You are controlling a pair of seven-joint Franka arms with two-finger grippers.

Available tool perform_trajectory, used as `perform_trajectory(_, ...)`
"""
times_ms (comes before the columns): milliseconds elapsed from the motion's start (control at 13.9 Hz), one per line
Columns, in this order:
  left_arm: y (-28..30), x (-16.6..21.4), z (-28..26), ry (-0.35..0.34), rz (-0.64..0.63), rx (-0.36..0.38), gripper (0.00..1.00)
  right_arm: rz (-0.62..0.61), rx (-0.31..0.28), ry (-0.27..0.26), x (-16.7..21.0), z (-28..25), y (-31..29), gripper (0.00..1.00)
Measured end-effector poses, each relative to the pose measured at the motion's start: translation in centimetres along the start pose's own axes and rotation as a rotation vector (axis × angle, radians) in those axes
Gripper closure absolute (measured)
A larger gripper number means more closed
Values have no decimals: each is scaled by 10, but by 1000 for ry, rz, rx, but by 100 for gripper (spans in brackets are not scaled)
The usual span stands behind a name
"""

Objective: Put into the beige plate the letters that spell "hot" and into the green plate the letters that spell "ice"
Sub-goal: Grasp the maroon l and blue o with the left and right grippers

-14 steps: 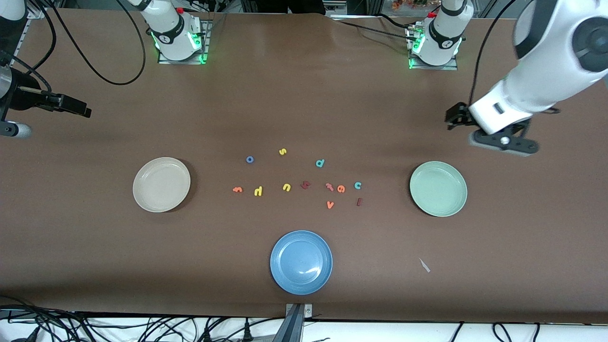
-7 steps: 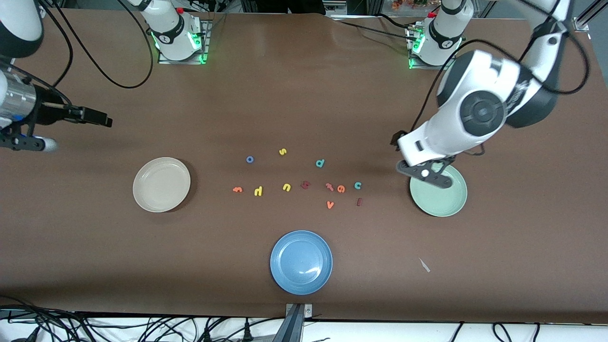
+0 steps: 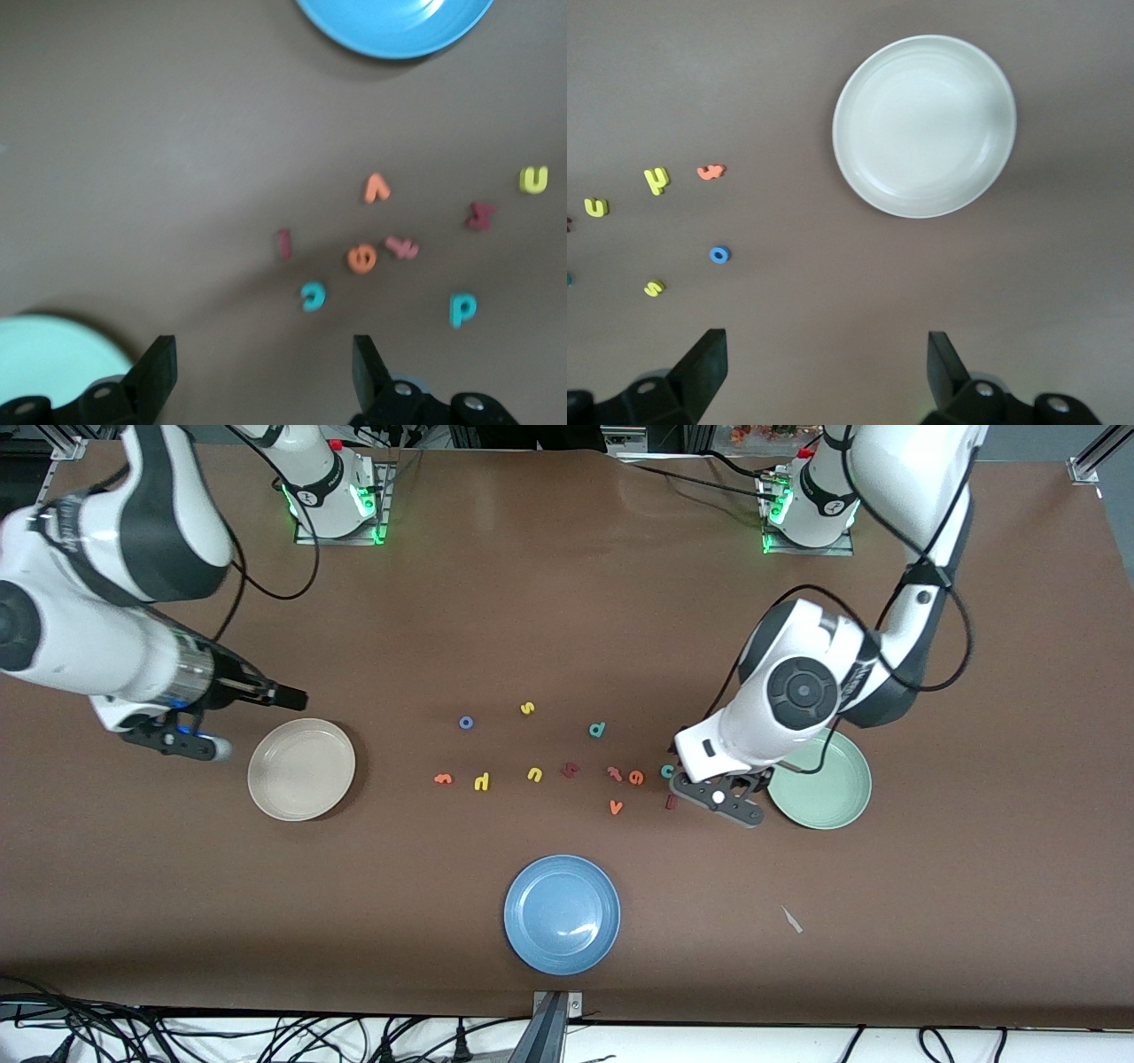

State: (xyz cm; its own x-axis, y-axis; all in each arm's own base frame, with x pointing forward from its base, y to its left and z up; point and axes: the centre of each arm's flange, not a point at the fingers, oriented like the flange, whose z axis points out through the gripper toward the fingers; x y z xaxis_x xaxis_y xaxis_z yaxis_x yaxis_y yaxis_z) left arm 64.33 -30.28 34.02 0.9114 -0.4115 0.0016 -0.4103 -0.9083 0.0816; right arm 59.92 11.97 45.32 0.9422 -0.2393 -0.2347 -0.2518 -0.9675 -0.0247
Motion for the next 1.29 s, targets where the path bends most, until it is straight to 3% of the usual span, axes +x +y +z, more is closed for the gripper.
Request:
perform_trajectory(287, 6, 17, 42, 97, 0, -10, 30, 43, -2, 20, -7, 31, -22, 0)
perform_trajectory(502, -6, 16, 80, 70, -16, -9, 43, 74, 10, 76, -23, 76, -63, 0)
perform_trajectory(861, -11, 11, 122, 18, -23, -11, 46, 73, -17, 112, -41, 165, -119, 0)
perform_trajectory(1292, -11, 5, 147, -17, -25, -14, 54, 139, 29, 187, -64, 249, -148, 0)
